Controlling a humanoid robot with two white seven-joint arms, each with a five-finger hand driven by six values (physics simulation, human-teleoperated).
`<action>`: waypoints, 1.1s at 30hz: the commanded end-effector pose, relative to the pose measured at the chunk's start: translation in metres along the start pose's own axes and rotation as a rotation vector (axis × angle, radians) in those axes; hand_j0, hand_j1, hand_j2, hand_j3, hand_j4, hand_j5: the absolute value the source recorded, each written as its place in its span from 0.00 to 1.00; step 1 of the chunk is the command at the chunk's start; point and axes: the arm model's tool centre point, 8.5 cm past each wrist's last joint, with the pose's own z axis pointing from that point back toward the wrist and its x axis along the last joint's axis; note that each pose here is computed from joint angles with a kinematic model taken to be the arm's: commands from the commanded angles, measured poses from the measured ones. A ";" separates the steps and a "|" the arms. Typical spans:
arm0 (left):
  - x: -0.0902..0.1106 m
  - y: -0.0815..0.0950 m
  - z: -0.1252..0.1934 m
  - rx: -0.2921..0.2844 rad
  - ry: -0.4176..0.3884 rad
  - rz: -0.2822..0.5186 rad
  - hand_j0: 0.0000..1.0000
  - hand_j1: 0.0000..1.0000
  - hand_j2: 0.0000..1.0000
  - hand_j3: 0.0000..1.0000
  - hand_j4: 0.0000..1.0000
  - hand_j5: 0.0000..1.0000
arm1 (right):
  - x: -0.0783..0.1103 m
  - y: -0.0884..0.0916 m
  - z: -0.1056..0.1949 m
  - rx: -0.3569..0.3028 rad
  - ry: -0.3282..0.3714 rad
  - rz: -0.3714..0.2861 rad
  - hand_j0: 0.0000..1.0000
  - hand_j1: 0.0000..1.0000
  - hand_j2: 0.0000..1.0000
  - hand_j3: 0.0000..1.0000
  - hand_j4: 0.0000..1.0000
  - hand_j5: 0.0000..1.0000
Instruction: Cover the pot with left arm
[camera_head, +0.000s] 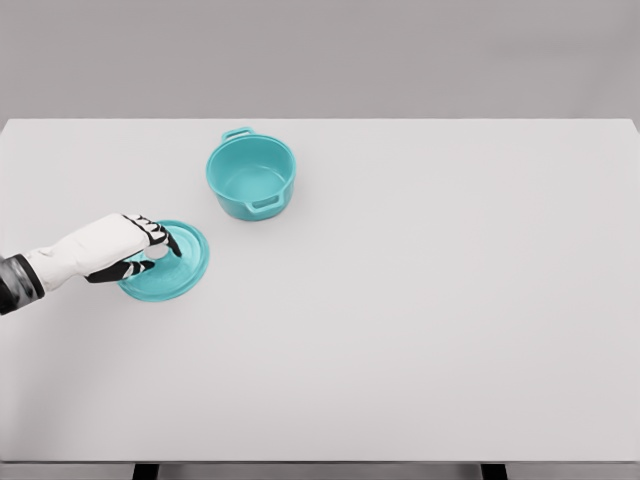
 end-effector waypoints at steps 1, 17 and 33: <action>-0.001 0.001 0.001 0.003 0.001 0.003 0.55 0.55 0.55 0.55 0.55 0.55 | 0.000 0.000 0.000 0.000 -0.001 0.000 1.00 1.00 1.00 1.00 1.00 1.00; 0.000 0.010 0.004 0.016 -0.003 -0.010 0.50 0.50 0.50 0.50 0.50 0.50 | 0.000 0.000 0.000 0.000 0.001 0.000 1.00 1.00 1.00 1.00 1.00 1.00; -0.012 0.065 0.043 0.070 0.002 -0.051 0.51 0.51 0.51 0.51 0.51 0.51 | 0.000 0.000 0.000 0.000 0.001 0.000 1.00 1.00 1.00 1.00 1.00 1.00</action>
